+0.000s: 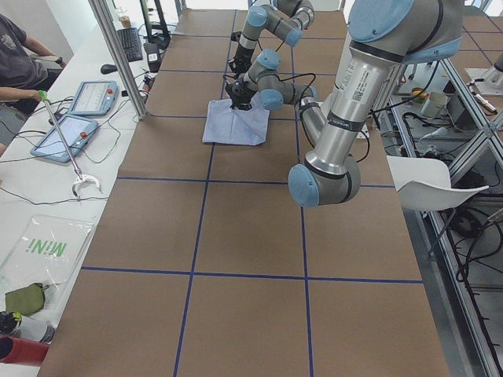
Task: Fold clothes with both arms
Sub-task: 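Lift the near half with both grippers and fold it toward the far edge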
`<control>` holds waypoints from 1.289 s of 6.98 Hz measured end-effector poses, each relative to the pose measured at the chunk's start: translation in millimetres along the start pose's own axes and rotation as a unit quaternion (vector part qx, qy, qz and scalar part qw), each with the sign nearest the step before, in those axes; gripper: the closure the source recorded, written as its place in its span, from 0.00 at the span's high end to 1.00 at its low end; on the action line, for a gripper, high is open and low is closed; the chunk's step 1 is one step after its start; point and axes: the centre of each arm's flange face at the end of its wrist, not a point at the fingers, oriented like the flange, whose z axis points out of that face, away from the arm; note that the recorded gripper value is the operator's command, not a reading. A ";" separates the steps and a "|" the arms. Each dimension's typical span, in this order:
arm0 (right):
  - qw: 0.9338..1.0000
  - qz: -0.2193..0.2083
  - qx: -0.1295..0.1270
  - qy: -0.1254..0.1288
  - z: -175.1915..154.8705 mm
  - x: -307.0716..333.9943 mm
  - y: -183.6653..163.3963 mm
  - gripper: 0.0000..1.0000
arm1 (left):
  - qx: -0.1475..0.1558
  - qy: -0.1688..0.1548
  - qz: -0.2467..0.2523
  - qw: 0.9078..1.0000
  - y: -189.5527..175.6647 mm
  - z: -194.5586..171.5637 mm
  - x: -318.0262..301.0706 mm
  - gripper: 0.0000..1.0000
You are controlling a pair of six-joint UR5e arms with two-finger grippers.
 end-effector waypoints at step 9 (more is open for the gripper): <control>0.998 -0.056 0.014 0.008 138.5 -89.4 -24.3 1.00 | 0.044 -0.006 0.021 0.999 -61.5 134.0 5.1 0.34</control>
